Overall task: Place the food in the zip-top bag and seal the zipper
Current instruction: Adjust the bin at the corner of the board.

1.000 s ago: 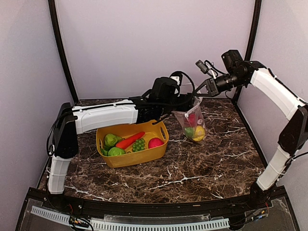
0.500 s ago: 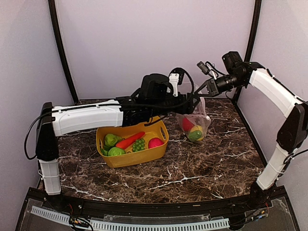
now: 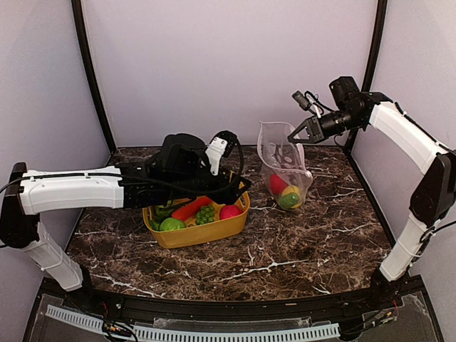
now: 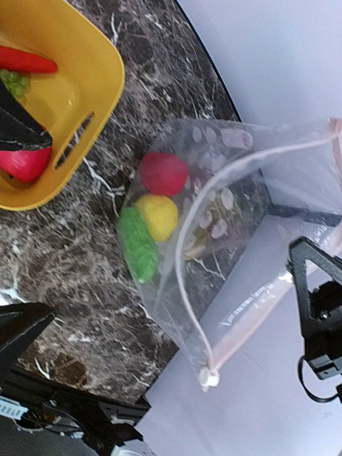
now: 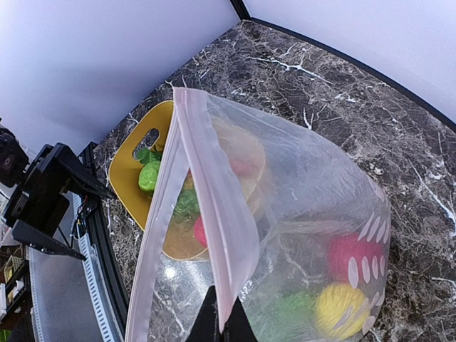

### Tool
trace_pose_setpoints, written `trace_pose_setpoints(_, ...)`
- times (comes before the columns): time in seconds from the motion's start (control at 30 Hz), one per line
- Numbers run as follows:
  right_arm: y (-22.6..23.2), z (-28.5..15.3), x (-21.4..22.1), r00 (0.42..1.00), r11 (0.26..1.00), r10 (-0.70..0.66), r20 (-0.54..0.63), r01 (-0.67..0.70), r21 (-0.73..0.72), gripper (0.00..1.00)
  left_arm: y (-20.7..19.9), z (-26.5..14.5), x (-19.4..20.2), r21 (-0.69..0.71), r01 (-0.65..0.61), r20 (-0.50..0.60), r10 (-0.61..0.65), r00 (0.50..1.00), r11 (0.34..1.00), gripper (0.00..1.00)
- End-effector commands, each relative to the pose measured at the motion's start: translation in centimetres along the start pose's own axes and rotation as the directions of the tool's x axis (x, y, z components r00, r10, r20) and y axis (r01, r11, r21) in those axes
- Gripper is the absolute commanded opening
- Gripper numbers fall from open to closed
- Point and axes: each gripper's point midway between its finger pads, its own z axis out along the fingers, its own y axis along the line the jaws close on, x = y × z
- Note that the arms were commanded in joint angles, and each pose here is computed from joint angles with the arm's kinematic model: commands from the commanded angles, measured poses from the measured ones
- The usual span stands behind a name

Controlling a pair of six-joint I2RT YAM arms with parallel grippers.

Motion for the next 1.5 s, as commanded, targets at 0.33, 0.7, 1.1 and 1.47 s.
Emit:
trace_pose_setpoints(0.33, 0.5, -0.4, 0.1, 1.000, 1.000, -0.019, 0.015, 0.019, -0.014, 0.00, 10.2, -7.9, 8.2, -0.334, -0.203, -0.418, 0.049, 0.907, 0.921, 0.72)
trace_pose_setpoints(0.7, 0.4, -0.2, 0.8, 1.000, 1.000, -0.012, 0.006, 0.012, -0.016, 0.00, 7.4, -9.5, 12.7, -0.081, -0.140, -0.637, 0.056, 0.769, 0.987, 0.71)
trace_pose_setpoints(1.1, 0.5, -0.3, 1.3, 1.000, 1.000, -0.015, -0.001, 0.015, -0.007, 0.00, 5.1, -6.3, 17.2, -0.031, -0.042, -0.762, 0.004, 0.648, 0.999, 0.71)
trace_pose_setpoints(1.47, 0.5, -0.4, 1.0, 1.000, 1.000, -0.014, 0.001, 0.014, -0.008, 0.00, -4.9, -3.2, 14.1, 0.224, 0.126, -0.708, 0.073, 0.702, 0.966, 0.67)
